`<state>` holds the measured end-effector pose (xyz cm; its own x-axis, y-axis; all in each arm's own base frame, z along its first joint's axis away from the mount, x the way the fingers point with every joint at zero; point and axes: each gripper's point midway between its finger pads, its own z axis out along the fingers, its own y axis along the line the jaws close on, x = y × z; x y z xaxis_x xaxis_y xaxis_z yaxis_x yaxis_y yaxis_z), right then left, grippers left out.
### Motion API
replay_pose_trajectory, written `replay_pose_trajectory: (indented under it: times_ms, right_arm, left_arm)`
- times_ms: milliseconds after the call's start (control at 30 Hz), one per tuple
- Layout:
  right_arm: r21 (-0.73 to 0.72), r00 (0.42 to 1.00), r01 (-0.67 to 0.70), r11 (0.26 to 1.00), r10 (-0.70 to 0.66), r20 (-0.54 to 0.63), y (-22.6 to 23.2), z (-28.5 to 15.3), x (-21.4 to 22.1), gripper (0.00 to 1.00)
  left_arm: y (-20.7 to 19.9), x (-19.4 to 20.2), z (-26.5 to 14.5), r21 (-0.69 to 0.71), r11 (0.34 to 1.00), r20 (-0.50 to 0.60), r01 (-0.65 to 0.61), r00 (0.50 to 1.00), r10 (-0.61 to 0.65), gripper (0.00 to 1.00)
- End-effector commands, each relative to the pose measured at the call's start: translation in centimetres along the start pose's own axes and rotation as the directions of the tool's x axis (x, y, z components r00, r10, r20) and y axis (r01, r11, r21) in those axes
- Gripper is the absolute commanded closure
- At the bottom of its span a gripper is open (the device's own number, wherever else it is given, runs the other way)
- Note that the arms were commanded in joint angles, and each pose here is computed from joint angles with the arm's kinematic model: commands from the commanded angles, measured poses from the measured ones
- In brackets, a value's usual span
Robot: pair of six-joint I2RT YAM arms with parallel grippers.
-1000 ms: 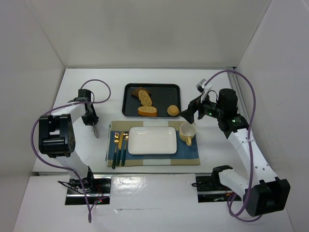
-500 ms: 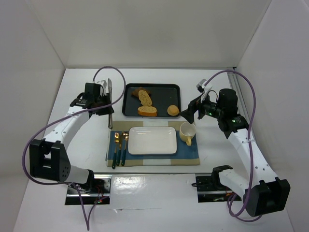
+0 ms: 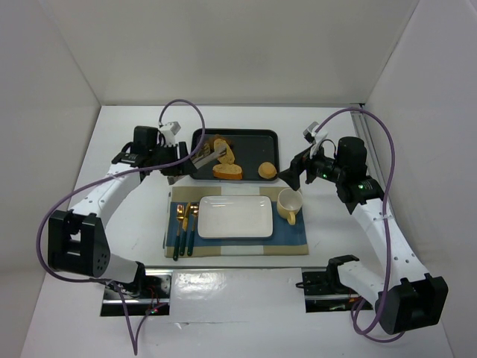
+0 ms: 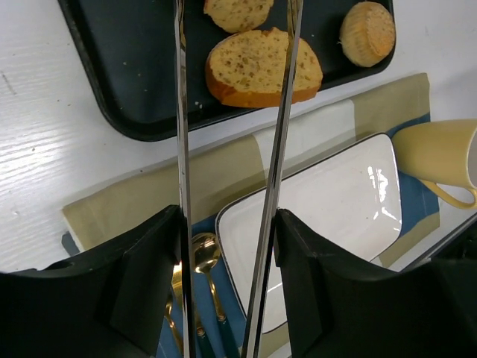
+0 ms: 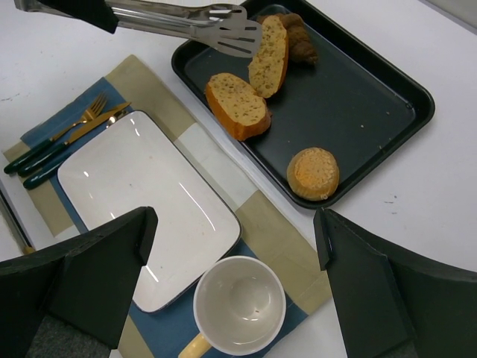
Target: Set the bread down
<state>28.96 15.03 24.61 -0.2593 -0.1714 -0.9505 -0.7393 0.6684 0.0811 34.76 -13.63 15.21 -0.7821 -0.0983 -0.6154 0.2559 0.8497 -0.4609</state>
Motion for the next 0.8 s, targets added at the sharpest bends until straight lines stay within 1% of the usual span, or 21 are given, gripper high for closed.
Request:
replay_pose_trajectory:
  times_ms: [0,133,333,367,433,600,633,767]
  right_arm:
    - [0.006,0.998,0.042,0.999,-0.042,0.036,0.0,-0.2,-1.8,0.0]
    - [0.006,0.998,0.042,0.999,-0.042,0.036,0.0,-0.2,-1.8,0.0]
    - [0.006,0.998,0.042,0.999,-0.042,0.036,0.0,-0.2,-1.8,0.0]
    - [-0.003,0.998,0.042,0.999,-0.042,0.037,0.1,-0.2,-1.8,0.0]
    - [-0.003,0.998,0.042,0.999,-0.042,0.037,0.1,-0.2,-1.8,0.0]
    - [-0.003,0.998,0.042,0.999,-0.042,0.037,0.1,-0.2,-1.8,0.0]
    - [-0.003,0.998,0.042,0.999,-0.042,0.037,0.1,-0.2,-1.8,0.0]
    - [-0.003,0.998,0.042,0.999,-0.042,0.037,0.1,-0.2,-1.8,0.0]
  left_arm:
    - [-1.7,-1.3,0.3,0.095,0.992,0.046,-0.08,0.996,0.076,0.34]
    - [-1.7,-1.5,0.3,0.095,0.991,0.055,-0.093,0.995,0.088,0.34]
    - [-0.3,-2.7,0.9,0.002,0.996,0.071,-0.093,0.993,0.093,0.34]
    - [-0.2,-2.2,1.4,-0.009,0.996,0.047,-0.089,0.995,0.09,0.34]
    - [0.1,-2.9,1.5,-0.03,0.995,0.06,-0.092,0.994,0.093,0.34]
    - [0.8,-2.5,2.8,-0.036,0.996,0.031,-0.079,0.996,0.08,0.36]
    - [0.6,-2.8,3.0,-0.024,0.996,0.037,-0.083,0.996,0.084,0.36]
    - [1.0,-2.0,4.2,-0.005,0.998,0.002,-0.07,0.998,0.07,0.36]
